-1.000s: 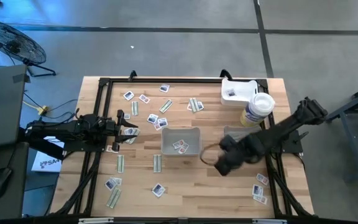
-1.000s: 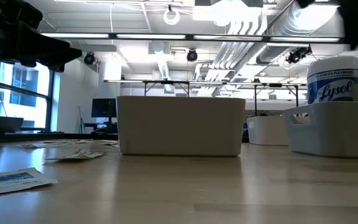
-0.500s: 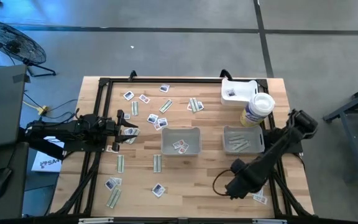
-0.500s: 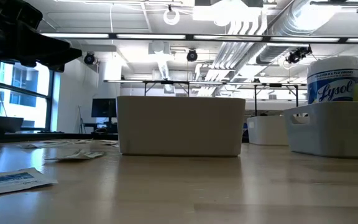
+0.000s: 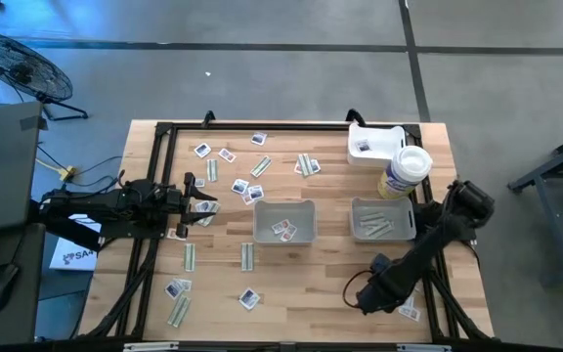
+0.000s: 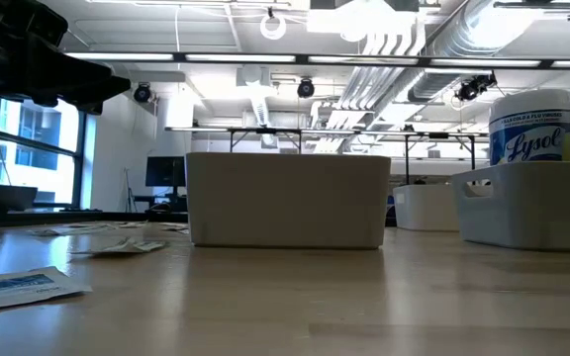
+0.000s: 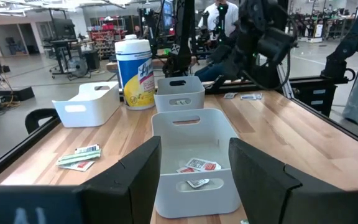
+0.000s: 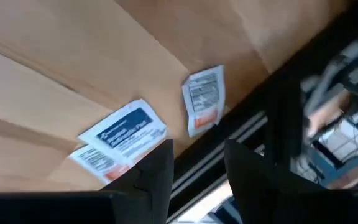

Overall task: Pick & Place First Aid Supplies
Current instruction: Put the orange pad into the left gray bin

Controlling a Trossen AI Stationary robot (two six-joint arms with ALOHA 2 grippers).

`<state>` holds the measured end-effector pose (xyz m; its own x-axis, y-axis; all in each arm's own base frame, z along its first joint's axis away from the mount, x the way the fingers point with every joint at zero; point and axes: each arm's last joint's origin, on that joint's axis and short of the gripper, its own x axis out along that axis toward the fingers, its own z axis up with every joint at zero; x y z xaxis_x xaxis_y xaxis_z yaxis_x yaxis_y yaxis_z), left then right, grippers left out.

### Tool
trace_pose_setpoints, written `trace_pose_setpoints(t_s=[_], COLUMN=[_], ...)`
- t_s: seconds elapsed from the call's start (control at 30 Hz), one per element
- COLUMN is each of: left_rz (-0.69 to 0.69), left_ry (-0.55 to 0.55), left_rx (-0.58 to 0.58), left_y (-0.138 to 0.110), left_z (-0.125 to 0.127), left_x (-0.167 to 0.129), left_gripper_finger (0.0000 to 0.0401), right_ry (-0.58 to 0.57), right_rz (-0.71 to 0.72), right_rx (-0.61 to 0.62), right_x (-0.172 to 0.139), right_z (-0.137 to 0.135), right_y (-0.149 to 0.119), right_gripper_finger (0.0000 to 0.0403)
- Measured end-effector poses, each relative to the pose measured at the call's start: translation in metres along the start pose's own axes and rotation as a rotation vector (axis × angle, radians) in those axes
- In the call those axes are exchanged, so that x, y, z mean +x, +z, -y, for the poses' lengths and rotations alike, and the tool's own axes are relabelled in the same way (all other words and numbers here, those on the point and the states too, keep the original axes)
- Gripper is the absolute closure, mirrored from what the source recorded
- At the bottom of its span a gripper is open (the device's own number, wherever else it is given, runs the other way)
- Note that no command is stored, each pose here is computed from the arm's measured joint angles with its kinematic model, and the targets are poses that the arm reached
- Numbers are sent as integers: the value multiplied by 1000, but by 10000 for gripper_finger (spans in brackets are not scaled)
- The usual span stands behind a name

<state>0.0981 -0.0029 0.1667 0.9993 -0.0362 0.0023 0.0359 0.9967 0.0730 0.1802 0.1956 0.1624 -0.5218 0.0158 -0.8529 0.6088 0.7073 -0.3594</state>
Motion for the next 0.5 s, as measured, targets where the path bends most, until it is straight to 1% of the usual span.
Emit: trace_pose_setpoints(t_s=[0.1,0.27,0.37,0.5], left_rz=[0,0,0,1], left_ry=[0,1,0,1], left_rx=[0,0,0,0], left_y=[0,0,0,0], left_z=[0,0,0,0], left_x=[0,0,0,0], left_gripper_finger=[215,215,215,215], right_ry=[-27,-50,-37,14], right_rz=[-3,16,15,14], right_rx=[2,-7,-3,-31], right_x=[14,26,31,41], right_z=[3,6,5,2], right_y=[-1,-5,-5,-4], right_gripper_finger=[268,268,263,248])
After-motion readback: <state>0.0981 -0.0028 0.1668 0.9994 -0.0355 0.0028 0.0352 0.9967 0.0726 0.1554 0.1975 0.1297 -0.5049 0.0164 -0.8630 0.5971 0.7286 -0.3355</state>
